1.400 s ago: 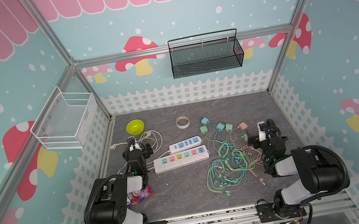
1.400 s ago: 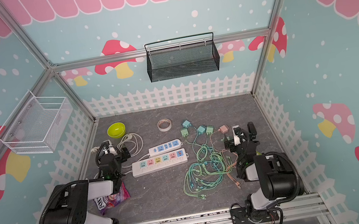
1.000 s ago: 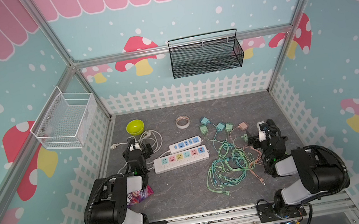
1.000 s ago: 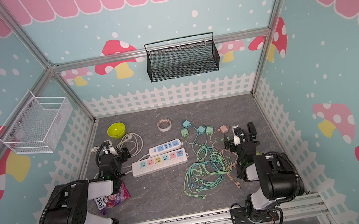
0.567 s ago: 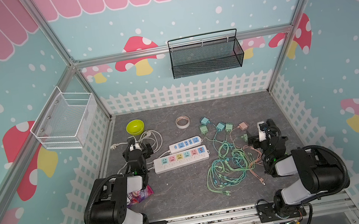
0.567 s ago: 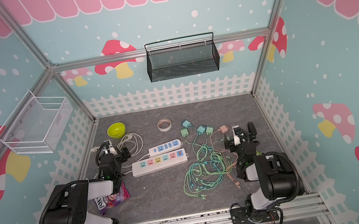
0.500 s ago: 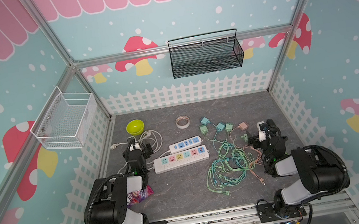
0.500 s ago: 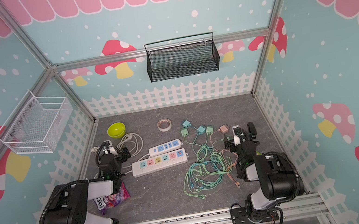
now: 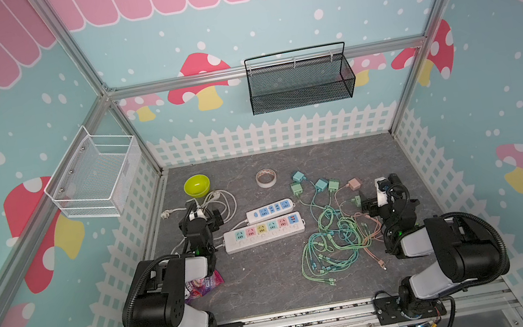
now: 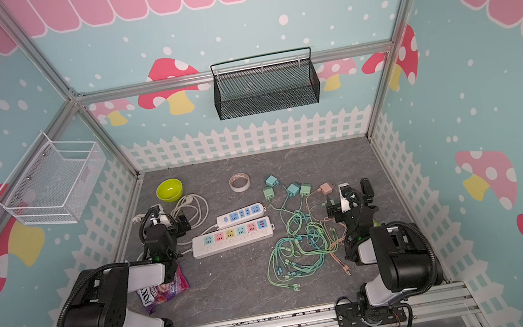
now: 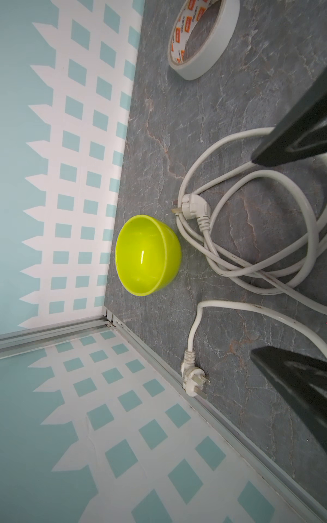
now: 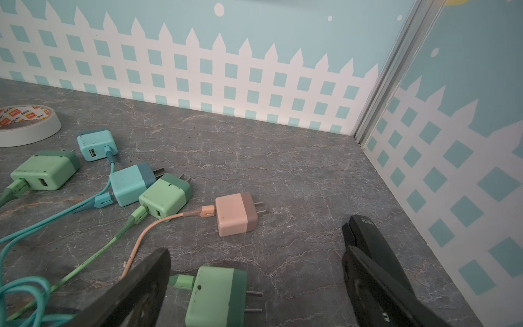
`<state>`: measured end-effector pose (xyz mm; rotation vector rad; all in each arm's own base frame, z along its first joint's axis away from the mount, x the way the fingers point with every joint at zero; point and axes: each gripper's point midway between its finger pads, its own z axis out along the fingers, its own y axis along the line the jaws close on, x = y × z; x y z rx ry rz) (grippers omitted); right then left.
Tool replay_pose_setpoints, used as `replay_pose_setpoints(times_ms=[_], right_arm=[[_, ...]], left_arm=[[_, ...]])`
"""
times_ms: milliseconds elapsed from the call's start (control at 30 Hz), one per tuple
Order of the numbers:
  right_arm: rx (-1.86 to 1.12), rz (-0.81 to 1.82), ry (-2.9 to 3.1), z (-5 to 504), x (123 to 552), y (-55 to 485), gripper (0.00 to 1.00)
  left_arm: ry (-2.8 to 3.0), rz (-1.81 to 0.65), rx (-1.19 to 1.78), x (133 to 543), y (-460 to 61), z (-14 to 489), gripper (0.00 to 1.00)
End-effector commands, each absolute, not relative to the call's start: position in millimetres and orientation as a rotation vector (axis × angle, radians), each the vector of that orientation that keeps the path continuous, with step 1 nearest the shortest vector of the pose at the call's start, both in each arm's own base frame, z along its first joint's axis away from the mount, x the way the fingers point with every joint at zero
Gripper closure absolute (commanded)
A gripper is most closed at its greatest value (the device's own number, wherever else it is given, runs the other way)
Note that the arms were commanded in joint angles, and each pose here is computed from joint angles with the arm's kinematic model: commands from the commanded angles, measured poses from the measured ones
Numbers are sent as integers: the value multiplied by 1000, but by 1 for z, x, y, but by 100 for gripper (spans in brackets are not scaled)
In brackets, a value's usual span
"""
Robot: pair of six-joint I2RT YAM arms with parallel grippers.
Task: Insert plugs into power strip
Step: Pick up the plug from the top-center of the table.
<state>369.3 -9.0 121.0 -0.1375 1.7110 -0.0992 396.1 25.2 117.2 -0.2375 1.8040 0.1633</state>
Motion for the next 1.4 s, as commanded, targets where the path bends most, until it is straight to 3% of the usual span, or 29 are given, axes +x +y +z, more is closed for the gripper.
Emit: replay_pose_setpoints(times_ms=[0, 367, 700, 1067, 1367], right_arm=[[-145, -108, 1659, 134, 373, -7, 2], [-49, -83, 1751, 151, 380, -15, 2], [-106, 100, 1884, 177, 399, 15, 3], [-330, 264, 2042, 192, 434, 91, 7], [-506, 380, 2173, 162, 458, 172, 13]], left_arm=[[1797, 165, -235, 398, 27, 119, 0], [1725, 241, -277, 367, 21, 174, 0], [1847, 42, -304, 352, -12, 223, 0], [2092, -258, -254, 332, -68, 209, 4], [2114, -335, -242, 316, -77, 206, 4]])
